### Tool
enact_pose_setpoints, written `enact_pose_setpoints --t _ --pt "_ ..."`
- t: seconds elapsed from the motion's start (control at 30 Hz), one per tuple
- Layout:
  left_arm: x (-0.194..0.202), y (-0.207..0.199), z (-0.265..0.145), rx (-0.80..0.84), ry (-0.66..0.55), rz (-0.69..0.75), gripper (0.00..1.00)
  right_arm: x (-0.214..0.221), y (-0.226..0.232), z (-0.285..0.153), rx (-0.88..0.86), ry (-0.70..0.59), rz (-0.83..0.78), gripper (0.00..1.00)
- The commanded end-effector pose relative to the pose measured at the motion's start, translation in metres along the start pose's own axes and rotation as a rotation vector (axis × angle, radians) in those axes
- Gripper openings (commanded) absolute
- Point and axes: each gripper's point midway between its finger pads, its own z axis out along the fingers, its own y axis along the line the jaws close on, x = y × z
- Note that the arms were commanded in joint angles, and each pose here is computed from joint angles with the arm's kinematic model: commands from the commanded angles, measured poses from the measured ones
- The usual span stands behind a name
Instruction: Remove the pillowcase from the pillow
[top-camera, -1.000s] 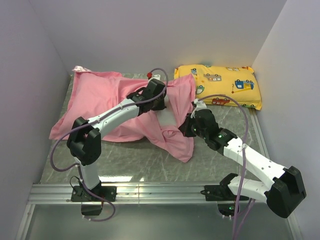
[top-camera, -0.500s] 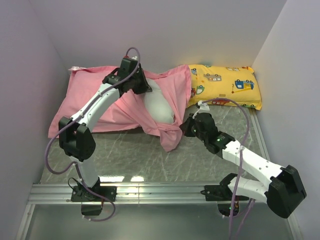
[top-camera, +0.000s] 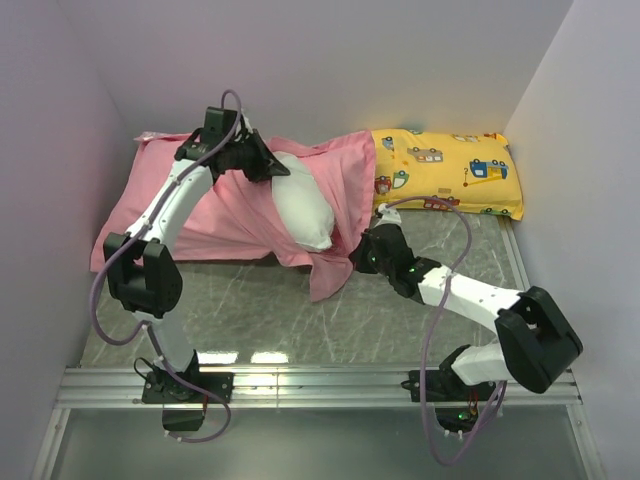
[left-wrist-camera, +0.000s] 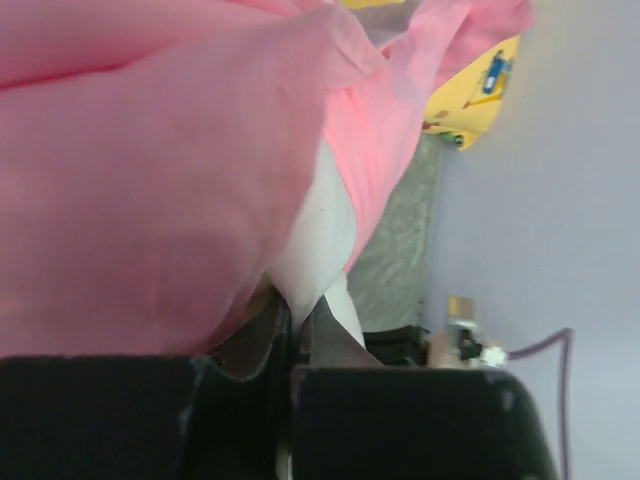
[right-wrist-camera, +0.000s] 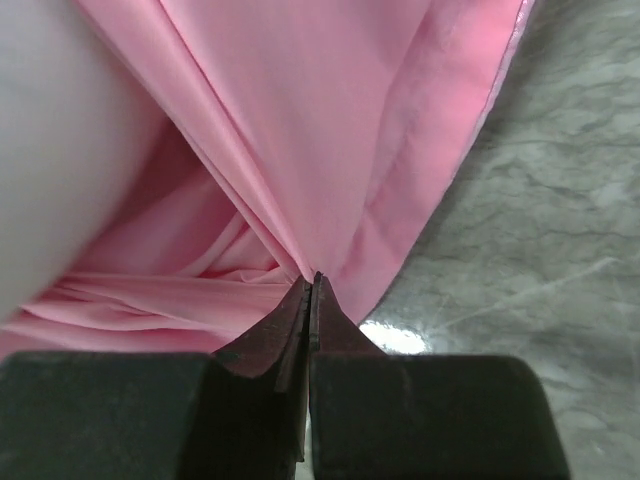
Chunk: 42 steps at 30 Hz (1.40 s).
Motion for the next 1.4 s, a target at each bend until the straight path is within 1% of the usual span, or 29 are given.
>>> enact_pose_setpoints --t 0.0,0.1,0.17,0.2,0.23,0.27,0.3,0.37,0.4,0.43,0.47,0.5,0.53,0.6,0.63,0.7,0.73,0.8,0.87,0.93,1.0,1.03,1.07,1.1,1.17,1.2,1.27,1.3,1.37 --pt "-0.081 -0.077 -0.058 0.275 -0.262 0.062 0.00 0.050 -0.033 -0.003 0.132 0.170 -0.071 0.00" --pt "-0.077 -0.082 -0.060 0.296 -0.249 0.078 0.00 0.050 -0.023 0.002 0.132 0.168 -0.093 0.00" --pt "-0.065 -0.077 -0.057 0.282 -0.226 0.088 0.00 0.048 -0.020 0.006 0.122 0.171 -0.086 0.00" --pt "-0.057 -0.082 -0.067 0.294 -0.232 0.122 0.00 0.048 -0.020 0.007 0.125 0.169 -0.088 0.00" --pt "-0.043 -0.070 -0.059 0.265 -0.205 0.122 0.00 0.042 -0.018 0.008 0.124 0.159 -0.086 0.02" --pt "-0.025 -0.071 -0.055 0.256 -0.177 0.145 0.00 0.040 -0.019 0.009 0.130 0.161 -0.093 0.05" --pt "-0.008 -0.054 -0.053 0.198 -0.175 0.164 0.00 0.035 -0.017 0.009 0.124 0.151 -0.091 0.14" --pt "0.027 -0.048 -0.047 0.172 -0.149 0.198 0.00 0.021 -0.007 0.006 0.100 0.121 -0.096 0.25" --pt "0.034 -0.050 -0.055 0.170 -0.182 0.216 0.00 0.016 -0.002 0.005 0.085 0.109 -0.097 0.30" --pt "0.055 -0.025 -0.044 0.122 -0.145 0.202 0.00 0.004 0.006 0.003 0.067 0.083 -0.096 0.39" --pt "0.069 -0.021 -0.041 0.111 -0.131 0.207 0.00 0.001 0.007 0.000 0.070 0.082 -0.101 0.43" --pt "0.076 -0.018 -0.046 0.111 -0.140 0.208 0.01 -0.004 0.008 -0.002 0.073 0.073 -0.105 0.46" --pt "0.088 -0.001 -0.039 0.085 -0.127 0.197 0.00 -0.011 0.012 -0.005 0.065 0.058 -0.104 0.54" --pt "0.100 0.003 -0.040 0.090 -0.117 0.198 0.00 -0.022 0.015 -0.017 0.062 0.027 -0.107 0.59" --pt "0.107 0.012 -0.037 0.074 -0.110 0.194 0.01 -0.033 0.020 -0.027 0.044 -0.008 -0.098 0.63" --pt "0.114 0.014 -0.038 0.074 -0.105 0.198 0.00 -0.041 0.023 -0.041 0.030 -0.034 -0.098 0.65" --pt "0.118 0.018 -0.036 0.064 -0.100 0.199 0.00 -0.051 0.033 -0.054 0.002 -0.071 -0.104 0.67" --pt "0.119 0.020 -0.037 0.062 -0.106 0.204 0.00 -0.065 0.042 -0.069 0.008 -0.122 -0.123 0.70" --pt "0.121 0.019 -0.037 0.066 -0.102 0.207 0.01 -0.064 0.056 -0.077 -0.005 -0.124 -0.170 0.72" --pt "0.124 0.016 -0.037 0.074 -0.099 0.217 0.00 -0.070 0.067 -0.073 0.005 -0.137 -0.198 0.74" --pt "0.125 0.014 -0.038 0.074 -0.101 0.224 0.00 -0.068 0.072 -0.064 0.029 -0.121 -0.230 0.75" --pt "0.126 0.013 -0.039 0.078 -0.099 0.228 0.00 -0.068 0.074 -0.053 0.051 -0.106 -0.247 0.75" --pt "0.126 0.013 -0.040 0.076 -0.098 0.231 0.00 -0.066 0.074 -0.047 0.062 -0.096 -0.256 0.75" --pt "0.126 0.013 -0.041 0.075 -0.099 0.232 0.00 -0.074 0.076 -0.044 0.080 -0.111 -0.261 0.70" --pt "0.127 0.013 -0.044 0.074 -0.103 0.241 0.01 -0.070 0.069 -0.031 0.135 -0.088 -0.290 0.59" --pt "0.126 0.011 -0.048 0.077 -0.110 0.244 0.00 -0.075 0.066 -0.028 0.150 -0.096 -0.289 0.39" --pt "0.127 0.012 -0.053 0.069 -0.110 0.252 0.00 -0.085 0.057 -0.026 0.192 -0.115 -0.289 0.23" --pt "0.126 0.008 -0.058 0.079 -0.119 0.258 0.00 -0.090 0.051 -0.026 0.216 -0.122 -0.284 0.12" --pt "0.126 0.006 -0.069 0.077 -0.131 0.271 0.00 -0.108 0.032 -0.027 0.269 -0.149 -0.252 0.06"
